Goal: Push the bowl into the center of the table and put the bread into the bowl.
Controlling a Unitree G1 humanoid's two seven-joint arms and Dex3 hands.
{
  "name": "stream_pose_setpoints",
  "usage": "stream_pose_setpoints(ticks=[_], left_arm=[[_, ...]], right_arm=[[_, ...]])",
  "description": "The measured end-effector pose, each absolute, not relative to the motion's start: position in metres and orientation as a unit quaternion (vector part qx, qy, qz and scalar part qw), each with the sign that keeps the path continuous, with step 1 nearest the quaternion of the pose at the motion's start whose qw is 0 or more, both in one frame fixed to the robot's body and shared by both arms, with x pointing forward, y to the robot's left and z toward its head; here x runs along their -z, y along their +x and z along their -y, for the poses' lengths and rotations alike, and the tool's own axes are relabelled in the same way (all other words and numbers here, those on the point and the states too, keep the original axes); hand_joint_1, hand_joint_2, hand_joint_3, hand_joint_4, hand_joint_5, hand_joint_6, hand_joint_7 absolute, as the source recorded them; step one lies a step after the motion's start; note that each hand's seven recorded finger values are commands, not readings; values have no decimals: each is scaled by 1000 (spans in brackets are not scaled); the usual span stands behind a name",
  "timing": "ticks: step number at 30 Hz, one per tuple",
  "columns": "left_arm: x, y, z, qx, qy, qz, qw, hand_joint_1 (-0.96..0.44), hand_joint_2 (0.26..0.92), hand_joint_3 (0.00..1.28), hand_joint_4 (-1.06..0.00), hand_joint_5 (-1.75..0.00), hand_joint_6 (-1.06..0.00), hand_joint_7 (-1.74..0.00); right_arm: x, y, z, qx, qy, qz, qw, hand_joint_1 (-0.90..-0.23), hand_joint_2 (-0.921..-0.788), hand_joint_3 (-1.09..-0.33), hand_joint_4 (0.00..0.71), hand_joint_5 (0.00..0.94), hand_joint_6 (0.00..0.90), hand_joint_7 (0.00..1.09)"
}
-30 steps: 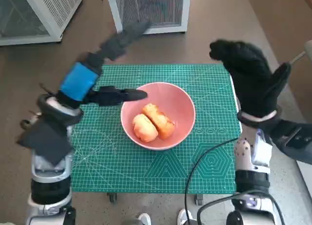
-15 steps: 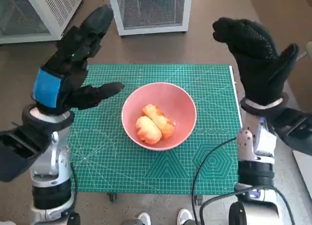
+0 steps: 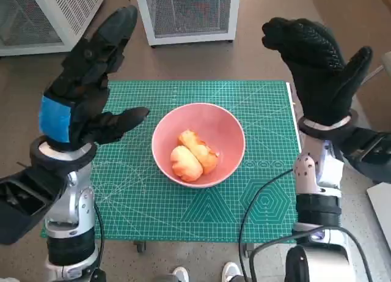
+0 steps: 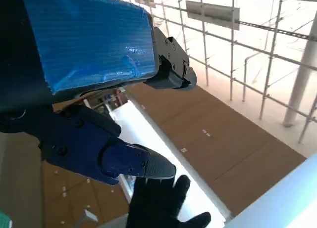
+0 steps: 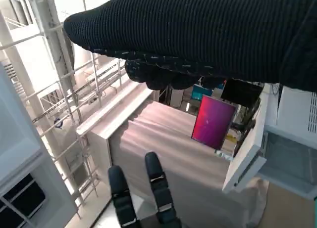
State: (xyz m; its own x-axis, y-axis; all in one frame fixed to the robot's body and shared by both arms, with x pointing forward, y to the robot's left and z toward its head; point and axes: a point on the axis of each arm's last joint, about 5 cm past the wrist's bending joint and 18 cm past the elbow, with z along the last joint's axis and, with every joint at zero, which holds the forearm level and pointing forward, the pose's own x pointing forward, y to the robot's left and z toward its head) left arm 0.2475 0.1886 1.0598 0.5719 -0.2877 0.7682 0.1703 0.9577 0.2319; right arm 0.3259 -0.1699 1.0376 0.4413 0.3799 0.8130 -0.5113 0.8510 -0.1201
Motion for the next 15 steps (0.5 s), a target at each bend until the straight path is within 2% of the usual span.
stream_pose_setpoints(ticks=[15], left_arm=[[-1058,254,-192,125,66,421,896,-642,921,221,-290,-16,-452,-70]], right_arm=[[-1044,328,166,-267,72,462,842,-623,-921,-646,289,5,429,20]])
